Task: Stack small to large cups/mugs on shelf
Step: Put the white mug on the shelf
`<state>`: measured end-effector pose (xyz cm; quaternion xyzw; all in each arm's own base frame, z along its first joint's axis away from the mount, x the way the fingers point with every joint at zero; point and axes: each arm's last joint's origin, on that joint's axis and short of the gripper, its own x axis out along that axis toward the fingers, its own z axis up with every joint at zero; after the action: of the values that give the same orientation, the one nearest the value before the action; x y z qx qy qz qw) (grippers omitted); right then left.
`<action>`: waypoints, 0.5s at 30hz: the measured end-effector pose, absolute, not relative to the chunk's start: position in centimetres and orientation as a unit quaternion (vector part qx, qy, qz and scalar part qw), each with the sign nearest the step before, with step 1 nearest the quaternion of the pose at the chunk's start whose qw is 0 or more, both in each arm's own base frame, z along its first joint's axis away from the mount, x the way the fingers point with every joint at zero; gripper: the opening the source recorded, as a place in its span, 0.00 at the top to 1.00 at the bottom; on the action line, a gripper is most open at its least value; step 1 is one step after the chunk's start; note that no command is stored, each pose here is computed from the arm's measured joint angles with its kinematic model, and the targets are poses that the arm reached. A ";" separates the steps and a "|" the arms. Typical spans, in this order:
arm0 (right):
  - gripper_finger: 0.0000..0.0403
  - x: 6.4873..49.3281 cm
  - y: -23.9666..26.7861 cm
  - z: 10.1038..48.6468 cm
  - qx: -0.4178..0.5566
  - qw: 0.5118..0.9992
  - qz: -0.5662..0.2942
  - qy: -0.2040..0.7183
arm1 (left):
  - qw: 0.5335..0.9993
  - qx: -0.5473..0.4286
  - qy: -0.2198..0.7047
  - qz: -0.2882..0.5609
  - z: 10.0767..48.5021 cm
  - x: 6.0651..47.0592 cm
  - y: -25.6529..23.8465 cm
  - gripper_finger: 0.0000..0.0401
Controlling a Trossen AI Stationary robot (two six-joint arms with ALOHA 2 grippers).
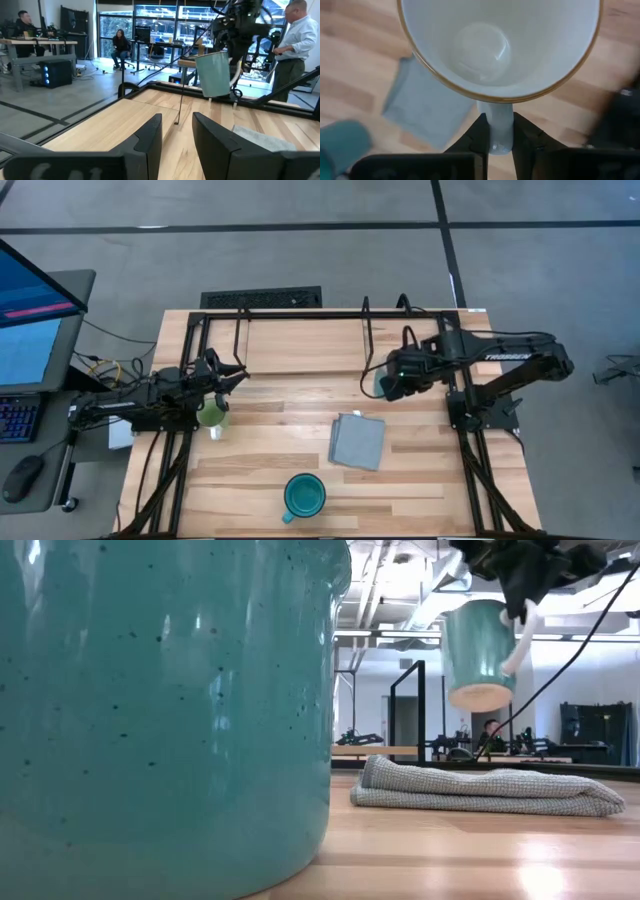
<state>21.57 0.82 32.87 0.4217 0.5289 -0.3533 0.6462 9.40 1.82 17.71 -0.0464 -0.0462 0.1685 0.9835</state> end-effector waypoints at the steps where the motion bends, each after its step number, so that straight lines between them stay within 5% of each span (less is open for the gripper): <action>1: 0.84 21.8 1.1 32.9 0.424 0.653 -0.344 0.526 | 0.984 -0.046 -0.046 0.169 17.7 9.4 1.8 0.76; 15: 0.84 25.5 3.5 32.6 0.385 0.753 -0.215 0.488 | 0.979 -0.036 -0.042 0.197 17.7 9.3 2.0 0.76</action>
<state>25.51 3.50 32.57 0.3847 0.4883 -0.2152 0.7532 9.34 1.97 17.65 -0.0359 -0.0417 0.1965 0.9790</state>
